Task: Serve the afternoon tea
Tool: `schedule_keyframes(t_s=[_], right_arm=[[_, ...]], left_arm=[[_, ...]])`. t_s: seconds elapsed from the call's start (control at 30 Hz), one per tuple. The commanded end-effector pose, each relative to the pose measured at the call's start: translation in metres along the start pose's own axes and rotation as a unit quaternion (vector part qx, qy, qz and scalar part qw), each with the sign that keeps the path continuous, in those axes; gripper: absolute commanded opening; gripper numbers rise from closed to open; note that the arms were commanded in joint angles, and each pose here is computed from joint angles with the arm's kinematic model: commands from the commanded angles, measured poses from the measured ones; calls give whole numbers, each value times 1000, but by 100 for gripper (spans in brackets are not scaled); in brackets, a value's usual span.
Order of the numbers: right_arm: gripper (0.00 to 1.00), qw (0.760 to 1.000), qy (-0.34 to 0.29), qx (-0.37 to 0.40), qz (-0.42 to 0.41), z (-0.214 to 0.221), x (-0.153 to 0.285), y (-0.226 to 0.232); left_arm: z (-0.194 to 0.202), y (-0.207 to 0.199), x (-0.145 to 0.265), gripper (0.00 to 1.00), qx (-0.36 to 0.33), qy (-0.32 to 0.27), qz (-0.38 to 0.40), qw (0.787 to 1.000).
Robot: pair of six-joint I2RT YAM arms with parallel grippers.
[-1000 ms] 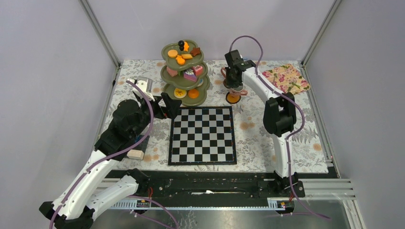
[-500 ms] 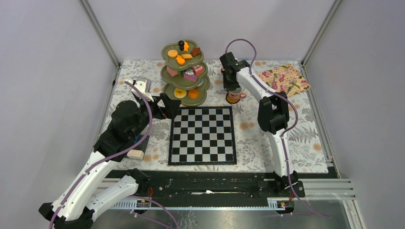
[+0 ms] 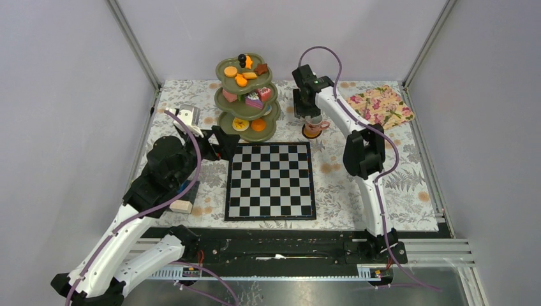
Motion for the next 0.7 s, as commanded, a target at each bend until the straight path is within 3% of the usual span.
schedule_keyframes(t_s=[0.0,0.23,0.43,0.67], right_arm=[[60,997,-68,14,-20,-28,80,1],[99,987,-154,9,-51,-10,174,-33],[100,965,-235,-2,-113,45,233,-76],[100,900,-397,-39,-178,98,328,-133]], left_arm=[[-9,1,2,99,0,-13,-12,1000],[-21,7,1,99,-18,-10,-41,999],[-56,9,11,99,-3,-50,-66,997],[-86,10,25,99,22,-101,-80,991]])
Point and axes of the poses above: each gripper's point midway between its finger pads, its own x axis back along the fingers, its own y axis along the line the jaws close on, z = x × y, the point moved 7 cm from there along x, back along the fingers, and after that the axes turned 10 degrees about -x, right-handed, at the moved point
